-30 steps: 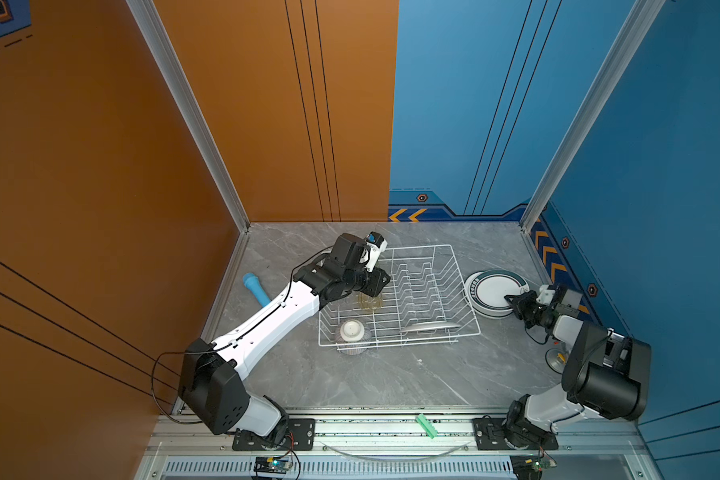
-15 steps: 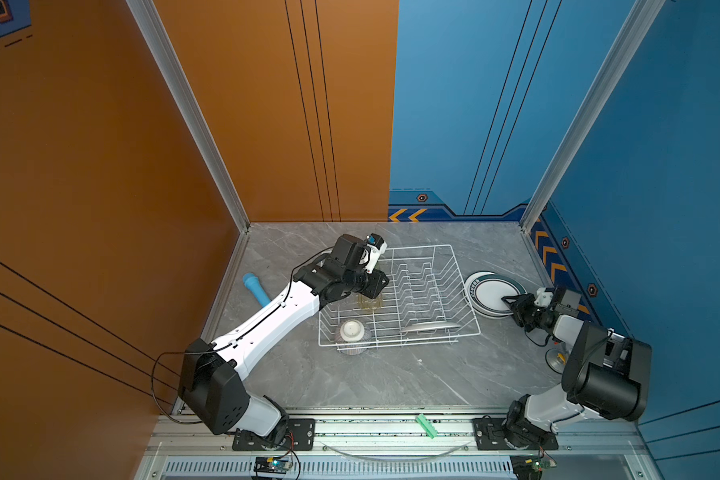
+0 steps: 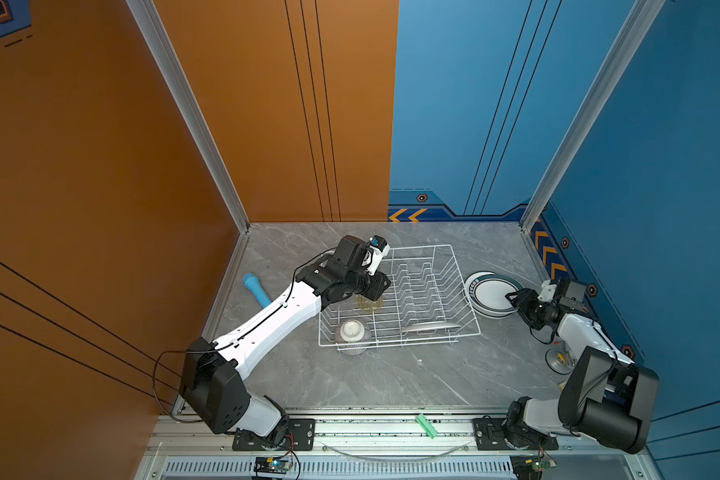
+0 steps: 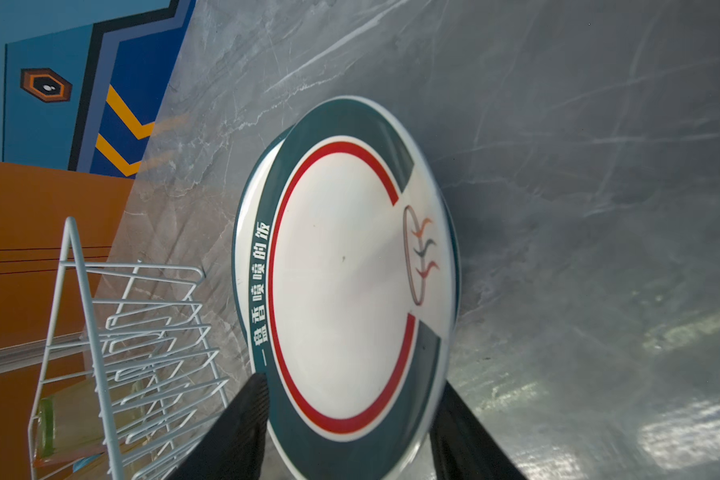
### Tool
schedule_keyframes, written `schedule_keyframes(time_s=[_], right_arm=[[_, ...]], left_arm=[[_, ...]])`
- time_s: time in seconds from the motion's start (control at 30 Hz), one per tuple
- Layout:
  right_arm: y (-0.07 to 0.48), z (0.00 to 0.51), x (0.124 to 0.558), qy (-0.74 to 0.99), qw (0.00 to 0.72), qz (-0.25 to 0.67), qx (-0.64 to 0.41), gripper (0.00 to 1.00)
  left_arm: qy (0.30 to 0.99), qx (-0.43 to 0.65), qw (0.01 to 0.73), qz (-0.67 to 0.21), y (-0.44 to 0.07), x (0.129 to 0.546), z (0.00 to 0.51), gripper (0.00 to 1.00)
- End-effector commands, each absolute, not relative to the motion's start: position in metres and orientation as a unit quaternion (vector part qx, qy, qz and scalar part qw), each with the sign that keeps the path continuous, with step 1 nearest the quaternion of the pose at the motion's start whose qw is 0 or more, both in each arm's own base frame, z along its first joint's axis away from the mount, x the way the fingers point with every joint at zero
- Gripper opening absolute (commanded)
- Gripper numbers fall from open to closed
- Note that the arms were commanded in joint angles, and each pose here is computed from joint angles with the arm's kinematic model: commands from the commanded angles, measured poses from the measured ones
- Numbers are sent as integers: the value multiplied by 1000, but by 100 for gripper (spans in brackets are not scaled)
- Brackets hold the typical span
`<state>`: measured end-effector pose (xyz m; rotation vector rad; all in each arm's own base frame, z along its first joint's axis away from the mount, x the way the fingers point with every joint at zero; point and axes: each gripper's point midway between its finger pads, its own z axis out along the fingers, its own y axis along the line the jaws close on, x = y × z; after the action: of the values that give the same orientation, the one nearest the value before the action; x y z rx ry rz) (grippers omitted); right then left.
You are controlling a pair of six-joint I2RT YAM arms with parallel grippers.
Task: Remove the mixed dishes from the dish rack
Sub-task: 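Release the plate with the right gripper while the left reaches into the rack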
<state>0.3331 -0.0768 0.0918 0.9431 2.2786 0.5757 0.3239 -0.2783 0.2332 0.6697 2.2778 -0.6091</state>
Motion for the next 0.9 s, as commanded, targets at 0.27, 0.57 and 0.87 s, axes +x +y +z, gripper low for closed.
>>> schedule_keyframes(time_s=[0.27,0.57,0.87], right_arm=[[-74,79,329,879,272,189,344,60],[-69,107,327,881,302,176,319,60],[-34,177,318,877,378,167,247,65]], left_arm=[[877,271,332,-217,-277,320,230,38],[845,366,337,-199,-306,291,232,39],[752,569,317,-102,-366,225,222,40]])
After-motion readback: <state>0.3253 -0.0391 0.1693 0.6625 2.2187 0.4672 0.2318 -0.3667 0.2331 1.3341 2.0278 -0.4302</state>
